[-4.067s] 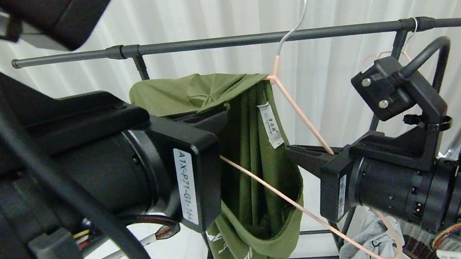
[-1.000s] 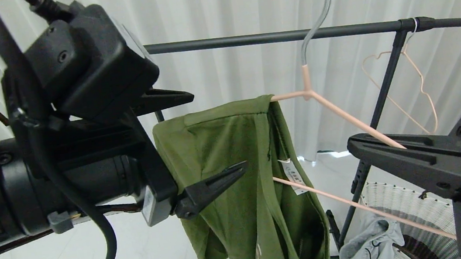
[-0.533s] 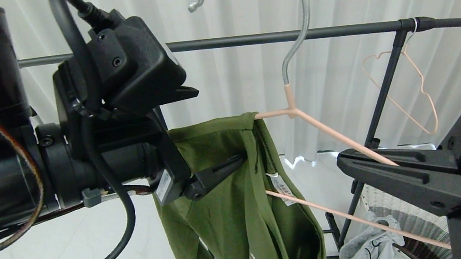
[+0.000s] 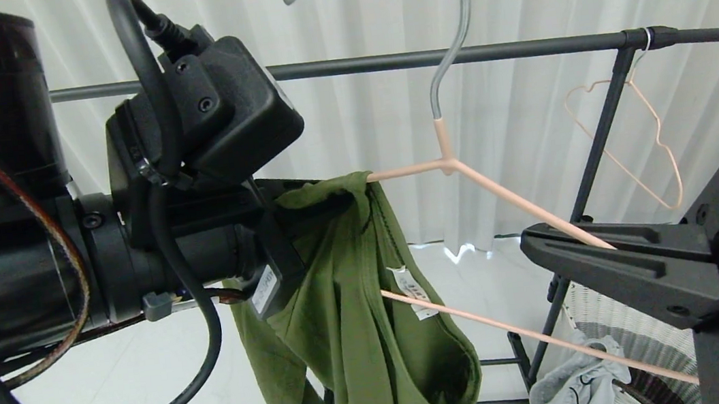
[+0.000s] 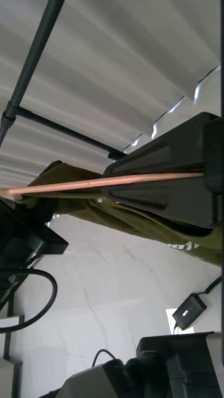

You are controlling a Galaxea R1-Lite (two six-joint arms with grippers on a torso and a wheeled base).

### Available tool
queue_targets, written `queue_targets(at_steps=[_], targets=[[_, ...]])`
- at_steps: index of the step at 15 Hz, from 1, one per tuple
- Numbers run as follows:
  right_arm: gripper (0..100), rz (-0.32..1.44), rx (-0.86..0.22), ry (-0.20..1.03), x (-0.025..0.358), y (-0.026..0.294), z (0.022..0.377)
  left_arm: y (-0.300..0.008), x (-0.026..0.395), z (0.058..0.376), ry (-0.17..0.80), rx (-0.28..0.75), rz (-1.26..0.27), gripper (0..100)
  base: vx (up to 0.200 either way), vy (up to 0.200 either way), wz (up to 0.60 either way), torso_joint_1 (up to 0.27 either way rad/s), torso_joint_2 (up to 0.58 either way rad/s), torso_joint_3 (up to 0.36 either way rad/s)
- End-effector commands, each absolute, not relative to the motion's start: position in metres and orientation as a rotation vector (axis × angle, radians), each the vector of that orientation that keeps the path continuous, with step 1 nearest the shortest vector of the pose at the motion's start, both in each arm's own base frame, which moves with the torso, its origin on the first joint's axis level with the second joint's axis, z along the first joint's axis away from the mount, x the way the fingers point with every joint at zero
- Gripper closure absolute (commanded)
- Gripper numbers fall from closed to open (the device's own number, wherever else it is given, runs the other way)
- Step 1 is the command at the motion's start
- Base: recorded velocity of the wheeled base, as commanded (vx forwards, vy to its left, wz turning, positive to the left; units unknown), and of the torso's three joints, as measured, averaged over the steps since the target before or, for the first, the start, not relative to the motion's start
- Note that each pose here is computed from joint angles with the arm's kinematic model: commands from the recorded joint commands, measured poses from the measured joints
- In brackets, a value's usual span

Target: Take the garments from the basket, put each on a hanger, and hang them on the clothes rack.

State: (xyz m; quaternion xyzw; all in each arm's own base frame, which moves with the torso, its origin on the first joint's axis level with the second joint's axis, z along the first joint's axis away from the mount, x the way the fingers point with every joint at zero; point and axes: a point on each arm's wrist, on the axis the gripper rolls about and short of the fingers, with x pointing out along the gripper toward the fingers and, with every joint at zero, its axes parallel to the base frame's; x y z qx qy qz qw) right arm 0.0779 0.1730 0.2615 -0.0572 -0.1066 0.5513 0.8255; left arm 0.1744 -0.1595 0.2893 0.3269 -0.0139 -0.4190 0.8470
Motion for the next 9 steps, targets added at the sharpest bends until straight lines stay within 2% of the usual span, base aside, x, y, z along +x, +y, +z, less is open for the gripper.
queue_targets(at_steps=[1,4,5,9], targets=[[100,1.171,-0.129,-0.222,0.0789,0.1749,0.2601,-0.1592,0.1739,0.2895,-0.030,0.688,-0.883,100,0.000,0.000,0.00,0.000,0.00,0.000],[100,1.165,-0.138,-0.221,0.0792,0.1751,0.2589,-0.1583,0.1729,0.2914,-0.038,0.687,-0.879,100,0.000,0.000,0.00,0.000,0.00,0.000],[0,1.163,-0.139,-0.223,0.0791,0.1748,0.2592,-0.1577,0.1723,0.2917,-0.039,0.687,-0.877,100,0.000,0.000,0.00,0.000,0.00,0.000],[0,1.104,-0.156,-0.227,0.0867,0.1697,0.2592,-0.1509,0.1657,0.2960,-0.063,0.699,-0.859,100,0.000,0.000,0.00,0.000,0.00,0.000]])
